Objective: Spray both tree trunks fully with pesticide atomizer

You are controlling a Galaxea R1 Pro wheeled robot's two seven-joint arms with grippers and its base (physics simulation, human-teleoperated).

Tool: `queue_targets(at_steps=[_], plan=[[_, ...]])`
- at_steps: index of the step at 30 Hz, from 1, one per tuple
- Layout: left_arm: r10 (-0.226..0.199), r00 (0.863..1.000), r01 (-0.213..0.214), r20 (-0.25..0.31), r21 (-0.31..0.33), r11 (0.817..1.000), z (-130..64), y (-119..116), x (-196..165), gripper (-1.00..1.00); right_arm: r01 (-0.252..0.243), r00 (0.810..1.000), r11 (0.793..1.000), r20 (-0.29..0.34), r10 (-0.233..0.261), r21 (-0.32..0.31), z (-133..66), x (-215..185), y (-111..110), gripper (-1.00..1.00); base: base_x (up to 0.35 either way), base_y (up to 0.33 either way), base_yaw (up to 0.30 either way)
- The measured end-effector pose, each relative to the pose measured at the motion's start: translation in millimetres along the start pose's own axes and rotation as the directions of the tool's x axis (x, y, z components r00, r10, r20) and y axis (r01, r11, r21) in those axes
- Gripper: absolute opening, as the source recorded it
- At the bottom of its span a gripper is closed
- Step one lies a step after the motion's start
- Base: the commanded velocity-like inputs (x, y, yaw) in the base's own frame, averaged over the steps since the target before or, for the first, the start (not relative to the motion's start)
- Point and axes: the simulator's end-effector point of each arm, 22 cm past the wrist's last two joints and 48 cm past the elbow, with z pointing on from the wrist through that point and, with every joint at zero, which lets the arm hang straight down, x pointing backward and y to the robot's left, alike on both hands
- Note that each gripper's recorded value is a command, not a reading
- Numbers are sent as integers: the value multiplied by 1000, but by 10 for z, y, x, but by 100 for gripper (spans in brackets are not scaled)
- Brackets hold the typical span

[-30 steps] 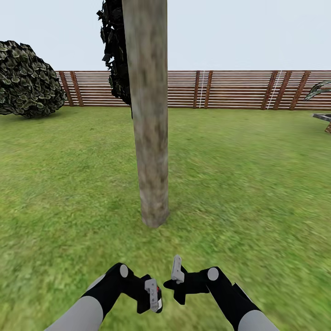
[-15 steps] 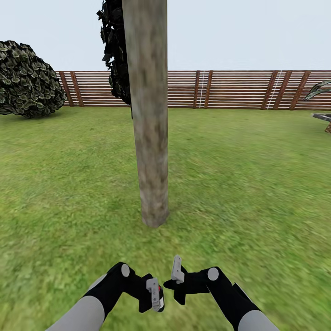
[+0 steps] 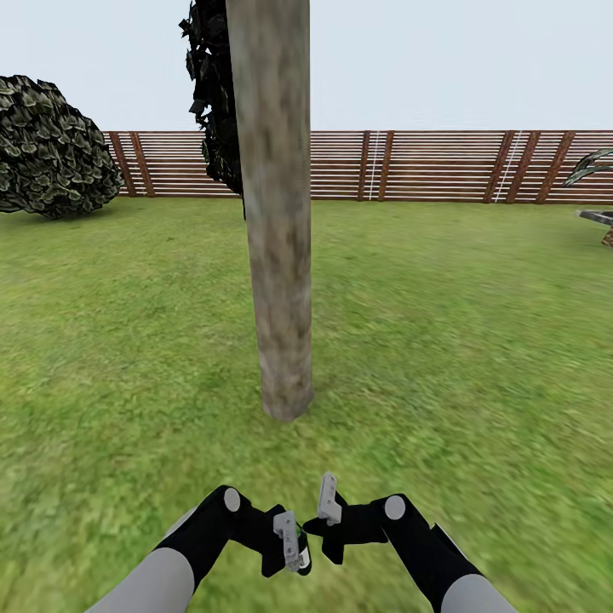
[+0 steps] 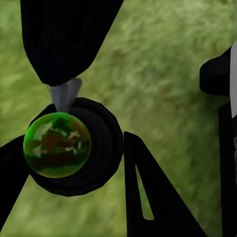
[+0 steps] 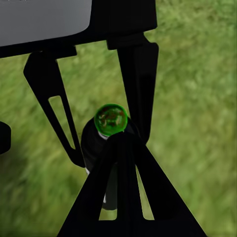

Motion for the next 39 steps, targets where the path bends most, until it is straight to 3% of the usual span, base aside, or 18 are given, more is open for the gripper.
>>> queue_targets(at_steps=[8,16,20,27,31,32,34,39], plan=[[-1,1000,1,-3,1,1000,-5,-1,20,-100,0,1000,1000,0,0,1,-1,1,-2,-100,0,0,0],[-17,999,17,-45,4,1000,-65,-15,293,-100,0,1000,1000,0,0,1,1,-1,-1,-100,0,0,0],[-45,992,41,-120,-31,999,-344,118,817,-100,0,1000,1000,0,0,0,1,-1,-1,-100,0,0,0],[-79,980,68,-183,-69,995,-652,228,1291,-100,-1,1000,1000,-2,1,-1,-1,11,2,-100,0,0,0],[-108,966,86,-234,-102,991,-936,305,1670,-100,-5,1000,1000,-8,5,0,-13,48,0,-100,0,0,0],[-112,963,88,-244,-108,990,-997,317,1746,-100,-5,1000,1000,-9,5,-1,-16,58,0,100,0,0,0],[-108,961,78,-253,-125,989,-1171,361,1920,-100,-7,1000,1000,-13,7,-1,-24,80,-1,100,0,0,0],[-117,959,79,-257,-154,985,-1348,425,2074,-100,-10,1000,1000,-13,10,4,-33,93,-14,100,0,0,0]])
